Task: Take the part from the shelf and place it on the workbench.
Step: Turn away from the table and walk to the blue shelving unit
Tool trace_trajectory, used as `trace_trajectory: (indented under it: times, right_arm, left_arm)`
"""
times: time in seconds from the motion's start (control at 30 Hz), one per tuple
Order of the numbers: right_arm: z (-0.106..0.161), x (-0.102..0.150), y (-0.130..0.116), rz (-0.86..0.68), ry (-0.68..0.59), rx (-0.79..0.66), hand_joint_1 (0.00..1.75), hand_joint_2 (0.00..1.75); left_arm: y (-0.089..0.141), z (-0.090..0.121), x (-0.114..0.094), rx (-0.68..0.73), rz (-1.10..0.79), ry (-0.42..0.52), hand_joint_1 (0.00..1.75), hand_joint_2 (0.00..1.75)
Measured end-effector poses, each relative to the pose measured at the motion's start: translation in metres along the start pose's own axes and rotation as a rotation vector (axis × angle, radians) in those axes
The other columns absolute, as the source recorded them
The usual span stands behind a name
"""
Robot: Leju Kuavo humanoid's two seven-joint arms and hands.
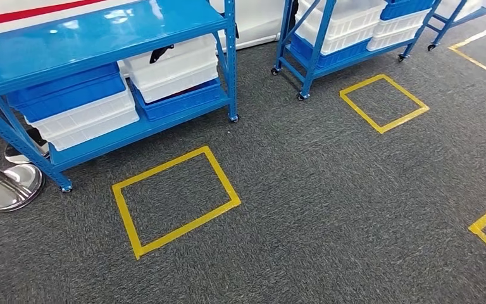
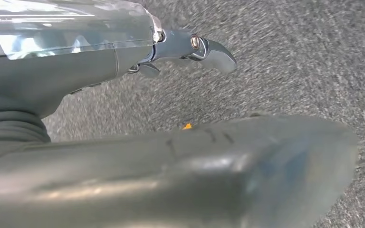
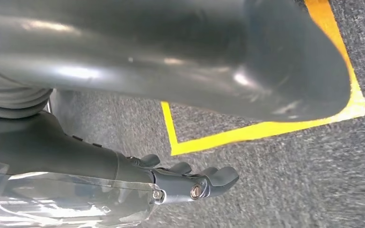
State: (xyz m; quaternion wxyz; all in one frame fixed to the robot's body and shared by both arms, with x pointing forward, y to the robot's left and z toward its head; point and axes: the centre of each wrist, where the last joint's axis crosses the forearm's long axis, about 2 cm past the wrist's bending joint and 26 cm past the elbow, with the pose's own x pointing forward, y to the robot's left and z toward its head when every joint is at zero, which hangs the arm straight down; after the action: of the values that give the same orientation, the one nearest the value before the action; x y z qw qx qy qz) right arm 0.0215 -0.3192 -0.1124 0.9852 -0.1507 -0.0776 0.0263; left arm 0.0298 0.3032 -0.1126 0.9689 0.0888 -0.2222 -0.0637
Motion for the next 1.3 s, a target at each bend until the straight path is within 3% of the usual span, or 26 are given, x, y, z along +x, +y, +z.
trace_trajectory:
  times: [1.3]
  right_arm:
    - [0.0013,-0.0017,0.0042,-0.012,0.006,0.006,0.0,0.0]
  left_arm:
    - [-0.0055,0.0007,0.001,-0.005,0.045,0.002,0.0,0.0]
